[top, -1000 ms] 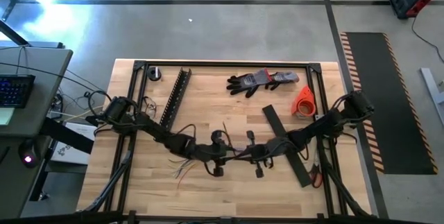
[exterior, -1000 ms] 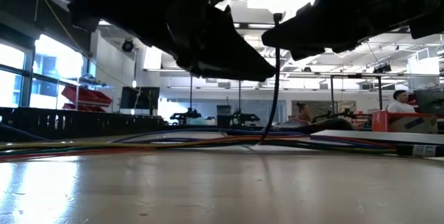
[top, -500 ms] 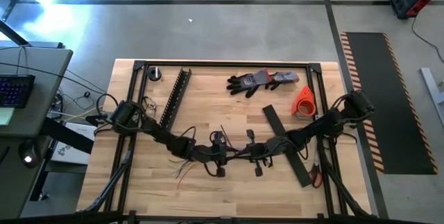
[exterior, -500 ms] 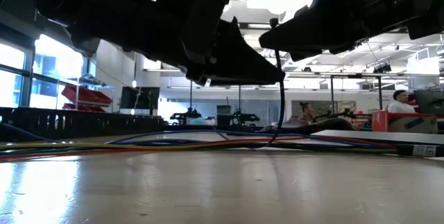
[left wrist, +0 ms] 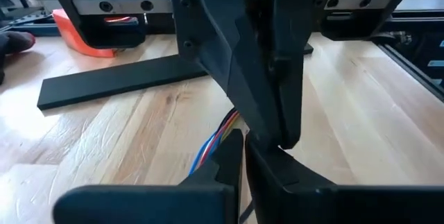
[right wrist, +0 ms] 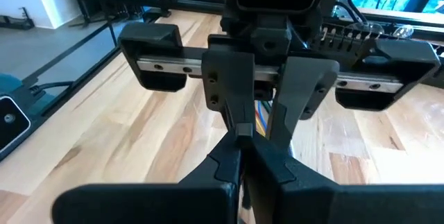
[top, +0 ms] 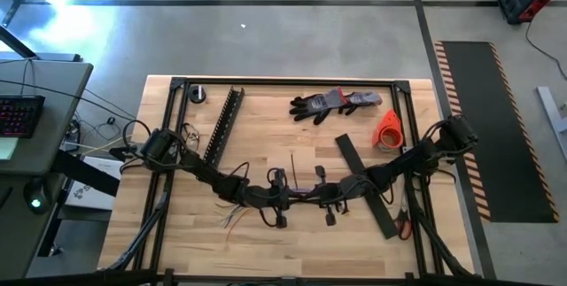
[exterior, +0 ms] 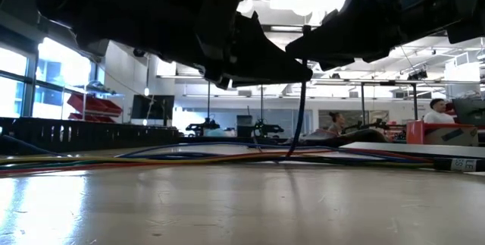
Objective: Ziptie cables
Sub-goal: Wrap the cables wires with the black zip tie
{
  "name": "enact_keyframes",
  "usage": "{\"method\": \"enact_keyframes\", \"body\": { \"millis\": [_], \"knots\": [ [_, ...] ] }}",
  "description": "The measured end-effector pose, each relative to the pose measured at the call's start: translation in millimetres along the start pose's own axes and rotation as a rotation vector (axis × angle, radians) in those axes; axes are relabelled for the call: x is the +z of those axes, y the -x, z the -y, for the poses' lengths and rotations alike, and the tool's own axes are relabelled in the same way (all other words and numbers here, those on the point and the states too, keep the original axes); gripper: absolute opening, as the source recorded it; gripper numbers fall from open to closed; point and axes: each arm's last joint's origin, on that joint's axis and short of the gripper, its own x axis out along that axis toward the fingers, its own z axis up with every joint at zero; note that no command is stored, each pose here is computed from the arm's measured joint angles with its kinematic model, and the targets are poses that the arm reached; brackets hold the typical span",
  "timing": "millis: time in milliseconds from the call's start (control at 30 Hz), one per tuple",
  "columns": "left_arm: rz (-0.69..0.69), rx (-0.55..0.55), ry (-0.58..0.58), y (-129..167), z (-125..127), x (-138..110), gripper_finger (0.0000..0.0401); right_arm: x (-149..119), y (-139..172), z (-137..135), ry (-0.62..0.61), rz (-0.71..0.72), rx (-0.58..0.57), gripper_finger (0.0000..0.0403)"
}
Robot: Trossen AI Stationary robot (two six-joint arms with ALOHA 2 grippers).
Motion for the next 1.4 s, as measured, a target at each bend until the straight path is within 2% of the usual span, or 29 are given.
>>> {"method": "enact_keyframes", "body": {
  "millis": [133, 233, 567, 700, 800, 933, 1100, 1267, 1400],
  "knots": [
    [-0.002, 0.007, 0.005, 1, 1, 0, 0.0, -1, 0, 1, -0.022, -0.015, -0.025, 0.0003],
    [-0.01, 0.008, 0.016, 1, 1, -1, 0.0, -3, 0, 1, -0.043, -0.032, -0.024, 0.0025],
    [-0.02, 0.008, 0.023, 1, 1, -2, 0.0, 1, 10, 4, -0.064, -0.098, -0.023, 0.0188],
    [-0.021, 0.008, 0.023, 1, 1, -2, 0.0, 15, 20, 6, -0.079, -0.062, -0.019, 0.0226],
    [-0.021, -0.006, 0.023, 1, 1, -2, 0.0, 20, 24, 6, -0.077, -0.047, -0.022, 0.023],
    [-0.022, -0.032, 0.024, 1, 2, -2, 0.0014, 19, 24, 7, -0.071, -0.051, -0.024, 0.0215],
    [-0.021, -0.039, 0.026, 1, 2, -2, 0.0064, 20, 24, 7, -0.073, -0.047, -0.024, 0.0186],
    [-0.002, -0.037, 0.079, 0, 1, 1, 0.0123, 20, 24, 7, -0.072, -0.045, -0.023, 0.0164],
    [-0.001, -0.039, 0.077, -1, 0, 1, 0.0152, 20, 24, 7, -0.071, -0.044, -0.024, 0.015]
  ]
}}
